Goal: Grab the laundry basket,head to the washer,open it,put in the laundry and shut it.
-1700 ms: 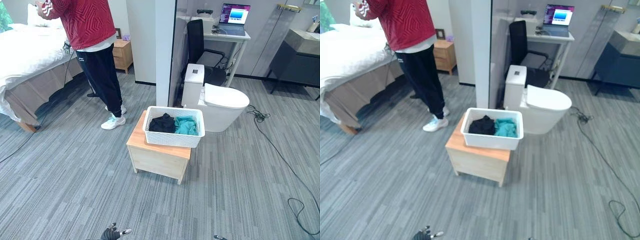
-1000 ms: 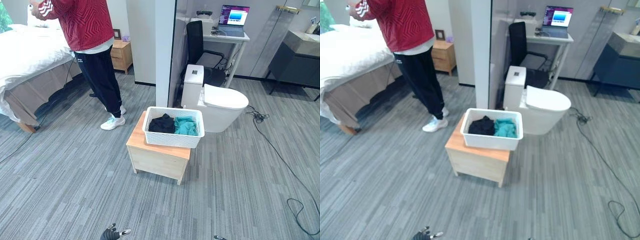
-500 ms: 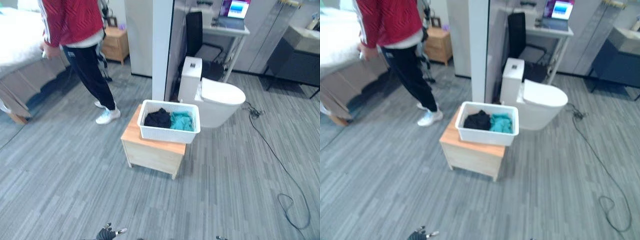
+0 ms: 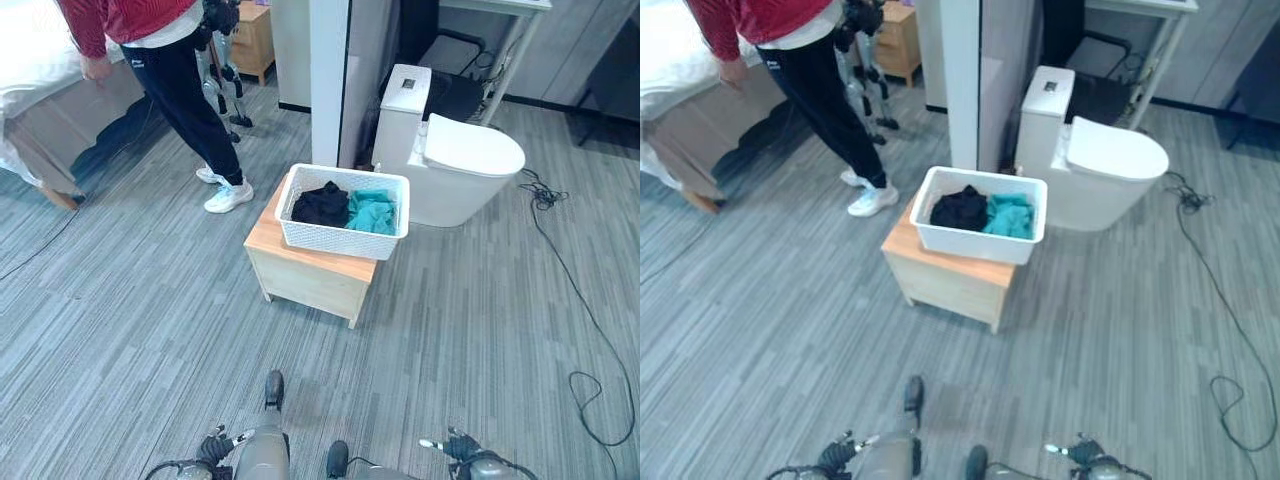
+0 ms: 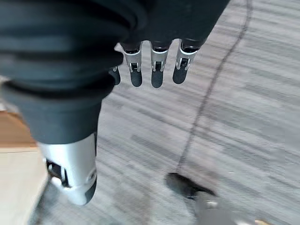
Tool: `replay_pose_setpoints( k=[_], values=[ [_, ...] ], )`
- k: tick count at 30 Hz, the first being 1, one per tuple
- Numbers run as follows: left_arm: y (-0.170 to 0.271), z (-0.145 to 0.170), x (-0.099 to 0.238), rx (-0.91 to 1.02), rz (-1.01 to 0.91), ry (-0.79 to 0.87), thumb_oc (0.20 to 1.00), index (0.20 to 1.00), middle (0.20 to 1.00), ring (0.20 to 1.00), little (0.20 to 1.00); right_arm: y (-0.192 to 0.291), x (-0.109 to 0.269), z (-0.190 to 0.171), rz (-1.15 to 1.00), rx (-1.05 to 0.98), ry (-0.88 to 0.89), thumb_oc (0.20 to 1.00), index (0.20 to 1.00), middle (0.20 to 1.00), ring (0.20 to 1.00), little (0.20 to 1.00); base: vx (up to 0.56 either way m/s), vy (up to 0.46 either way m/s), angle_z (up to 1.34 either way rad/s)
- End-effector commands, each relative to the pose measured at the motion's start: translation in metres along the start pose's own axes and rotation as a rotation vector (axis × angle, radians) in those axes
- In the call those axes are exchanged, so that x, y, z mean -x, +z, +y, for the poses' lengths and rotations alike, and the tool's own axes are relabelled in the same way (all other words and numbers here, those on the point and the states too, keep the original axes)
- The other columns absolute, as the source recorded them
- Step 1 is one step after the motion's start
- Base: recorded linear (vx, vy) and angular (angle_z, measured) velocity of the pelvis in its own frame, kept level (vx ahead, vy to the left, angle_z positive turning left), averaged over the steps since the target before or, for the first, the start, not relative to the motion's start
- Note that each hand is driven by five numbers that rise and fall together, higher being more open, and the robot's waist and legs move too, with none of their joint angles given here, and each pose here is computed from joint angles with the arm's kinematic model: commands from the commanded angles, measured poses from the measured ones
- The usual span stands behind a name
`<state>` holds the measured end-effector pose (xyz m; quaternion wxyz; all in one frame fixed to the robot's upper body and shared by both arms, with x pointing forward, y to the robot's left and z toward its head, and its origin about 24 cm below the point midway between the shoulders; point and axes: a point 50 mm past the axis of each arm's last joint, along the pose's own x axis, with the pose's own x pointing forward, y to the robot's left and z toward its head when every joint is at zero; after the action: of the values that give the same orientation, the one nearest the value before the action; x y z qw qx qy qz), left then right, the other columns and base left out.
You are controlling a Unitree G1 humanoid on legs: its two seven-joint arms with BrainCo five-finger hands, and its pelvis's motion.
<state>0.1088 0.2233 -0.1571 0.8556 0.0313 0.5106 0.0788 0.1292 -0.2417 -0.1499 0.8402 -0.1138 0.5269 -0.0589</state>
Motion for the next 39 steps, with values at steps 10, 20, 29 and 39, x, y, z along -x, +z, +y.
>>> replay_pose_setpoints(
  k=[10,20,29,39],
  values=[
    [0.048,0.013,-0.003,-0.005,-0.19,0.03,1.0,1.0,1.0,1.0,1.0,-0.025,0.006,-0.007,0.036,-0.11,-0.016,1.0,1.0,1.0,1.0,1.0,0.34,0.209,-0.09],
    [0.069,0.004,0.003,-0.032,-0.322,-0.024,1.0,1.0,1.0,1.0,1.0,-0.068,0.016,-0.022,0.187,-0.122,-0.08,1.0,1.0,1.0,1.0,1.0,0.25,-0.134,0.18],
    [0.082,0.001,0.011,0.055,-0.415,-0.061,1.0,1.0,1.0,1.0,1.0,-0.084,0.024,-0.041,0.236,-0.187,-0.151,1.0,1.0,1.0,1.0,1.0,0.1,-0.195,0.16],
    [0.078,-0.015,0.017,0.035,-0.431,-0.126,1.0,1.0,1.0,1.0,1.0,-0.082,0.023,-0.047,0.23,-0.162,-0.162,1.0,1.0,1.0,1.0,1.0,0.07,0.022,-0.04]
  ],
)
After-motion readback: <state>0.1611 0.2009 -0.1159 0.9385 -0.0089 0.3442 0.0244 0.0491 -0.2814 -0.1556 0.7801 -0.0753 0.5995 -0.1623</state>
